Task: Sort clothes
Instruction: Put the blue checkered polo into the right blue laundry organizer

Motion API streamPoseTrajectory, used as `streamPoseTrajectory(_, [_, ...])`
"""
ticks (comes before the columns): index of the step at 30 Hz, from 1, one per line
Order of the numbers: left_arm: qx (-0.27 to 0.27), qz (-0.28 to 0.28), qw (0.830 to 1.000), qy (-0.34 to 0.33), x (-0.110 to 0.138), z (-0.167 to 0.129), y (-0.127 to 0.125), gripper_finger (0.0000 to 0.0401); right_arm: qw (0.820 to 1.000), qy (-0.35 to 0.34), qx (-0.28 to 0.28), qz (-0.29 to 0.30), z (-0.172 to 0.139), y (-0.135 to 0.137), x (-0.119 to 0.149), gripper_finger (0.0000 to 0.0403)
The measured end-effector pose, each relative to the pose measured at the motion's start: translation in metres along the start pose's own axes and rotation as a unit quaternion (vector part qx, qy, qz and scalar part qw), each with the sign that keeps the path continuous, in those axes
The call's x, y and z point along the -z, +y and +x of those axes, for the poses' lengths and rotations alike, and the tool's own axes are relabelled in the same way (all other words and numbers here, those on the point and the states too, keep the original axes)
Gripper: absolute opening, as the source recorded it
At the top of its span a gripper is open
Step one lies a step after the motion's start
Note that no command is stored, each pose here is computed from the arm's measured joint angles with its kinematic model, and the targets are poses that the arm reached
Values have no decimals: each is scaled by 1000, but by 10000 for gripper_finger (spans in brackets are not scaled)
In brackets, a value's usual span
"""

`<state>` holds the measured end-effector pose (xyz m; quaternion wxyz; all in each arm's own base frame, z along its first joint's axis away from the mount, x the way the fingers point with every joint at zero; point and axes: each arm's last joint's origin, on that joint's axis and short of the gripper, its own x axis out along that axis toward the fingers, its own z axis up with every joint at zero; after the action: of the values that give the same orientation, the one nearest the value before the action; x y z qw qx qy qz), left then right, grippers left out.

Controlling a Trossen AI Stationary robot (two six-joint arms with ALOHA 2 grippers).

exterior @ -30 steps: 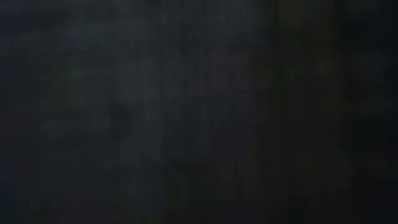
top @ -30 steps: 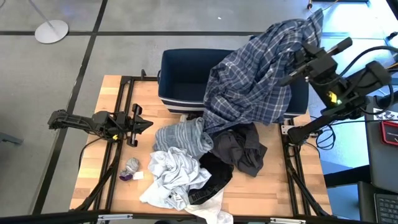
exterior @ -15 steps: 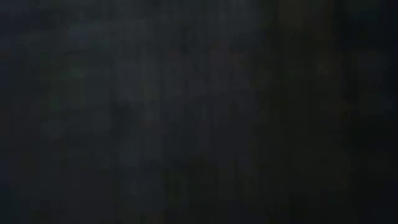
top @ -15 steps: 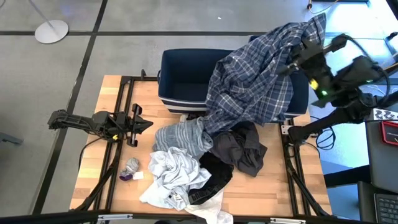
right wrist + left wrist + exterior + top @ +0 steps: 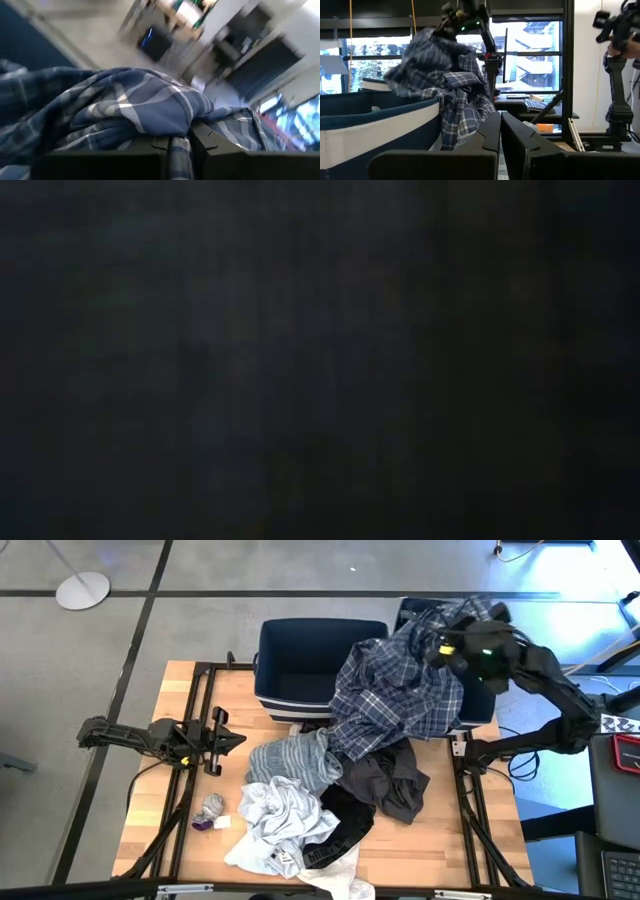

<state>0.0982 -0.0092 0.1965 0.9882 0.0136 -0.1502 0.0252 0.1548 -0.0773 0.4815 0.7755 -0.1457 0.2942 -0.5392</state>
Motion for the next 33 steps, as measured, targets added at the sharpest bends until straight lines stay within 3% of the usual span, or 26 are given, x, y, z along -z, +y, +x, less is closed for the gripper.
streamPoseTrajectory(8, [0, 0, 1000, 0, 0, 0, 0, 4, 986, 166, 27, -6, 43, 5, 24, 28])
streamPoseTrajectory(18, [0, -7, 1000, 0, 0, 0, 0, 4, 944, 323, -39, 51, 87, 18, 43, 28])
streamPoseTrajectory(33, [0, -14, 1000, 1, 0, 0, 0, 4, 911, 407, -64, 11, 133, 58, 59, 28])
